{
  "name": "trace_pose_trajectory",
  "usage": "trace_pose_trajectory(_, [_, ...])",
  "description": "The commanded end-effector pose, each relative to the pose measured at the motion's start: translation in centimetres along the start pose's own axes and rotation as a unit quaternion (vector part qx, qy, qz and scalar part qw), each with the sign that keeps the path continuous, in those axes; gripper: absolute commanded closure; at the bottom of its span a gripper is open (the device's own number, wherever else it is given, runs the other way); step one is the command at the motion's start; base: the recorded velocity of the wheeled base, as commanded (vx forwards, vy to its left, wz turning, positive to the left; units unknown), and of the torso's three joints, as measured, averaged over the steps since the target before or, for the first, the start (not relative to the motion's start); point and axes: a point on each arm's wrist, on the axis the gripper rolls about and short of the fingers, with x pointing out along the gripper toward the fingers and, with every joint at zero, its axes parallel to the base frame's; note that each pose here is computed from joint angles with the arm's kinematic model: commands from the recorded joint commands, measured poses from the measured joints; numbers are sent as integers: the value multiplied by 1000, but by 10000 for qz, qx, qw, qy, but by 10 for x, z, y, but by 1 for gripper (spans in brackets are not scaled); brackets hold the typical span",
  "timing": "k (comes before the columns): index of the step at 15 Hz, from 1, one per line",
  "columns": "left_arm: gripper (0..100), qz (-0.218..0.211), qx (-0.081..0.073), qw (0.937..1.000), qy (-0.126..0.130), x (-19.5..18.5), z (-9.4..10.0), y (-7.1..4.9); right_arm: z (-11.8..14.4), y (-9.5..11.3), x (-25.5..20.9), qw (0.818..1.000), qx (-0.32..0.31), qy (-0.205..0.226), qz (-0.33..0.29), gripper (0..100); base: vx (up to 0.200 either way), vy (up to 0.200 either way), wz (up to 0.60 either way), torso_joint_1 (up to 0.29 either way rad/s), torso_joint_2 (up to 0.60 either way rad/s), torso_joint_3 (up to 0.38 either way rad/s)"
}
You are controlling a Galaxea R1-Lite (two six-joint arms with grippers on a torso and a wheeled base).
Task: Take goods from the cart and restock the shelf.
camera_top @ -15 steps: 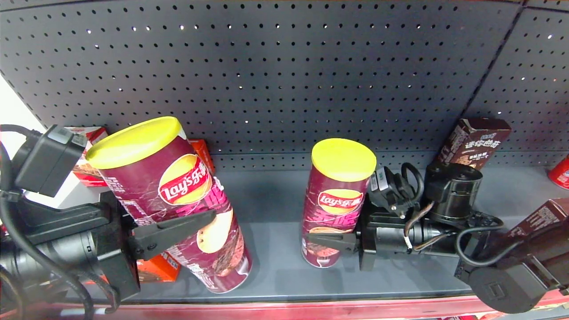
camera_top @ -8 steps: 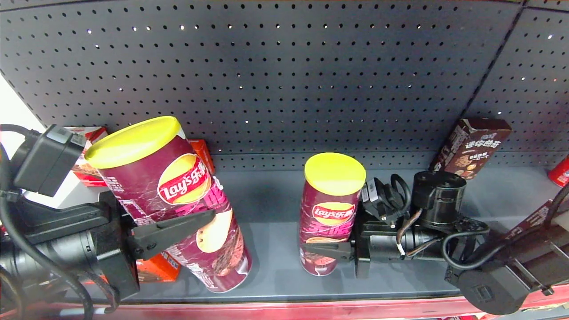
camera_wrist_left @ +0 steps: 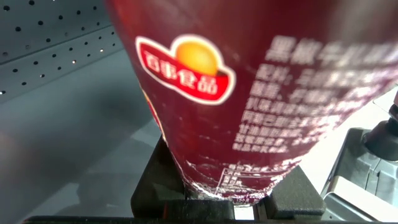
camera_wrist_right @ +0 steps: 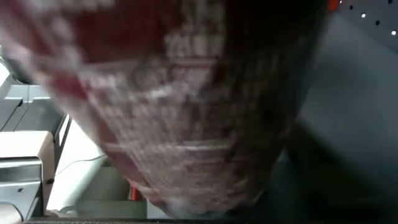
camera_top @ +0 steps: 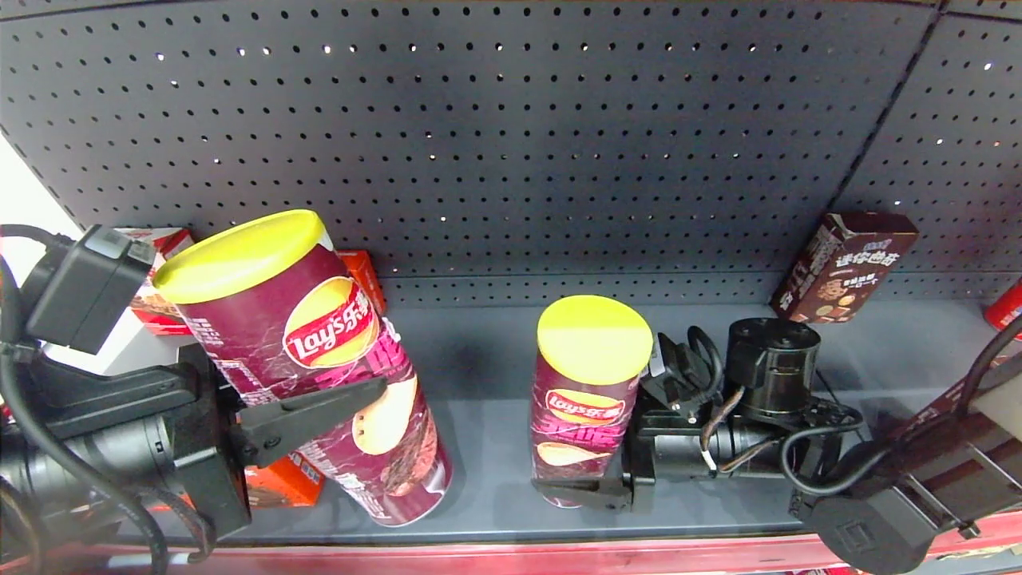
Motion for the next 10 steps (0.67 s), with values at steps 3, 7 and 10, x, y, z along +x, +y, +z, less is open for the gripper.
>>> trace_pose_trajectory(3, [100,-13,13,10000,-13,-1,0,-1,9,7,-23,9998,-28,1,-217,0,0,0,0,0,0,0])
trace_pose_trajectory(7, [100,-12,9,10000,-6,0,0,-1,15,14,-58,9984,4,62,-570,0,0,0,0,0,0,0])
trace_pose_trajectory(10, [100,-21,25,10000,-19,0,1,-1,13,14,-62,9979,52,109,-636,0,0,0,0,0,0,0])
